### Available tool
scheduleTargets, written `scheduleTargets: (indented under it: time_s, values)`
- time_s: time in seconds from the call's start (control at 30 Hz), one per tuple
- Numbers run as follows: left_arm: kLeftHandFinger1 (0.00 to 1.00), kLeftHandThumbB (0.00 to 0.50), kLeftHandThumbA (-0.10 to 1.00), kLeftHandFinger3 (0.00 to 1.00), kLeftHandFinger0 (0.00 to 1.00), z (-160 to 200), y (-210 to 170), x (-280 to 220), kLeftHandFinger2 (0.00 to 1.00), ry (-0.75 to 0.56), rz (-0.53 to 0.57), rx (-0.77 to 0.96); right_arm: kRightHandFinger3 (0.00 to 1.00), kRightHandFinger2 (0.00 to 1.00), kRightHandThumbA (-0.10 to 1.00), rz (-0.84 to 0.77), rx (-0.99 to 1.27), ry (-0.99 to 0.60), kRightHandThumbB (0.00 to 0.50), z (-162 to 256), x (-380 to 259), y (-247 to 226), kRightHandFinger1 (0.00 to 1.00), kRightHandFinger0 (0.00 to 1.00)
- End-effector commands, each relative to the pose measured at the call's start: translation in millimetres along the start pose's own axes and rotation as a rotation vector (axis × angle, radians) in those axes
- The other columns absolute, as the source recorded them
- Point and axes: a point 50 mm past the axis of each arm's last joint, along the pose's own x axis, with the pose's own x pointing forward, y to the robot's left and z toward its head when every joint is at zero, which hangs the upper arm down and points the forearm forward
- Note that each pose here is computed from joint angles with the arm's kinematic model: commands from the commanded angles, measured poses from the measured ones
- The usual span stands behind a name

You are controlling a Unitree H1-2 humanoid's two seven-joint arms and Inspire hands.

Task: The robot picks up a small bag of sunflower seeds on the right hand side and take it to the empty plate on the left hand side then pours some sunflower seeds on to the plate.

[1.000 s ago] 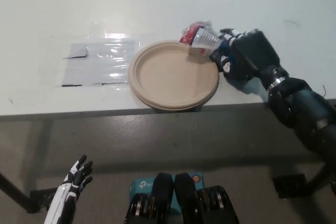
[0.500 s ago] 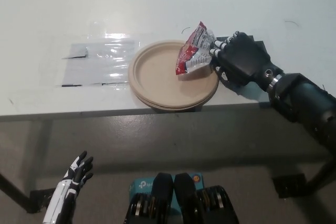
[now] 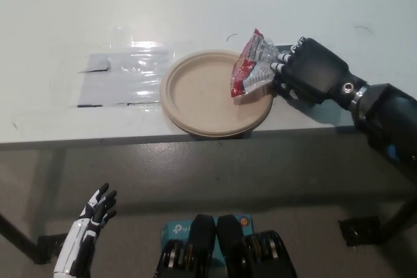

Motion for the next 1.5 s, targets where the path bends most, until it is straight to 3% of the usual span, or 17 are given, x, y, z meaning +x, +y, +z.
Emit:
scheduleTargets:
  time_s: [0.0, 0.07, 0.27, 0.3, 0.53, 0.6, 0.7, 0.77, 0.9, 0.97, 1.07, 1.1, 1.13, 1.23, 1.27, 1.37, 1.47]
  values:
    - [1.0, 0.072, 0.92, 1.0, 1.0, 11, 2, 2, 1.0, -0.037, -0.038, 0.013, 0.28, 0.12, -0.1, -0.068, -0.198, -0.075, 0.331, -44, 19, -50, 0.0, 0.0]
    - [1.0, 0.079, 0.91, 1.0, 1.0, 10, 2, 2, 1.0, -0.04, -0.039, 0.011, 0.31, 0.06, -0.1, -0.069, -0.229, -0.095, 0.334, -46, 21, -56, 0.0, 0.0]
    - [1.0, 0.086, 0.92, 1.0, 1.0, 9, -1, 2, 0.97, -0.033, -0.051, 0.014, 0.2, 0.03, -0.1, -0.058, -0.283, -0.153, 0.292, -48, 22, -69, 0.0, 0.0]
    - [1.0, 0.088, 0.91, 1.0, 1.0, 9, -1, 1, 0.96, -0.032, -0.053, 0.016, 0.26, 0.03, -0.1, -0.055, -0.288, -0.16, 0.301, -47, 23, -71, 0.0, 0.0]
    - [0.98, 0.093, 0.93, 1.0, 1.0, 11, 0, 1, 0.93, -0.039, -0.065, 0.021, 0.3, 0.07, -0.1, 0.002, -0.313, -0.199, 0.278, -45, 25, -78, 0.0, 0.0]
    - [0.98, 0.095, 0.93, 1.0, 1.0, 13, 0, 2, 0.93, -0.037, -0.068, 0.022, 0.31, 0.04, -0.1, -0.015, -0.345, -0.228, 0.311, -48, 26, -80, 0.0, 0.0]
    - [0.97, 0.092, 0.91, 1.0, 1.0, 14, 0, 4, 0.92, -0.04, -0.068, 0.021, 0.22, 0.0, -0.1, -0.031, -0.373, -0.268, 0.301, -53, 25, -78, 0.0, 0.0]
    - [0.96, 0.097, 0.91, 1.0, 1.0, 14, 1, 4, 0.9, -0.043, -0.069, 0.022, 0.26, 0.02, -0.1, -0.012, -0.404, -0.296, 0.311, -53, 24, -78, 0.0, 0.0]
    - [0.95, 0.107, 0.95, 1.0, 1.0, 16, -1, 4, 0.88, -0.04, -0.077, 0.036, 0.19, 0.03, -0.09, 0.039, -0.446, -0.318, 0.281, -54, 19, -75, 0.0, 0.0]
    - [0.95, 0.124, 0.96, 1.0, 1.0, 17, 0, 6, 0.89, -0.046, -0.084, 0.037, 0.06, 0.0, -0.1, 0.042, -0.45, -0.337, 0.293, -58, 20, -76, 0.0, 0.0]
    - [0.94, 0.135, 0.96, 1.0, 0.98, 18, 0, 6, 0.88, -0.042, -0.087, 0.04, 0.09, 0.03, -0.1, 0.101, -0.473, -0.357, 0.296, -62, 23, -82, 0.0, 0.0]
    - [0.93, 0.123, 0.95, 1.0, 0.98, 19, 0, 6, 0.88, -0.04, -0.089, 0.041, 0.04, 0.0, -0.1, 0.073, -0.465, -0.363, 0.35, -65, 23, -84, 0.0, 0.0]
    - [0.93, 0.103, 0.95, 1.0, 0.97, 20, -1, 6, 0.88, -0.04, -0.089, 0.047, 0.0, 0.0, -0.09, 0.062, -0.496, -0.391, 0.36, -69, 25, -89, 0.0, 0.0]
    - [0.93, 0.117, 0.97, 1.0, 0.97, 21, -2, 7, 0.88, -0.045, -0.09, 0.055, 0.0, 0.0, -0.06, 0.064, -0.511, -0.417, 0.354, -74, 28, -97, 0.0, 0.0]
    - [0.93, 0.126, 0.98, 1.0, 0.97, 21, -2, 7, 0.88, -0.048, -0.091, 0.058, 0.0, 0.0, -0.09, 0.07, -0.496, -0.42, 0.305, -75, 30, -99, 0.0, 0.0]
    - [0.91, 0.129, 0.99, 1.0, 0.96, 21, -2, 7, 0.87, -0.053, -0.094, 0.057, 0.02, 0.04, -0.1, 0.108, -0.551, -0.433, 0.28, -76, 35, -107, 0.0, 0.0]
    - [0.9, 0.139, 0.99, 1.0, 0.95, 22, -2, 9, 0.86, -0.053, -0.096, 0.059, 0.0, 0.17, -0.03, 0.08, -0.534, -0.427, 0.335, -80, 38, -112, 0.0, 0.0]
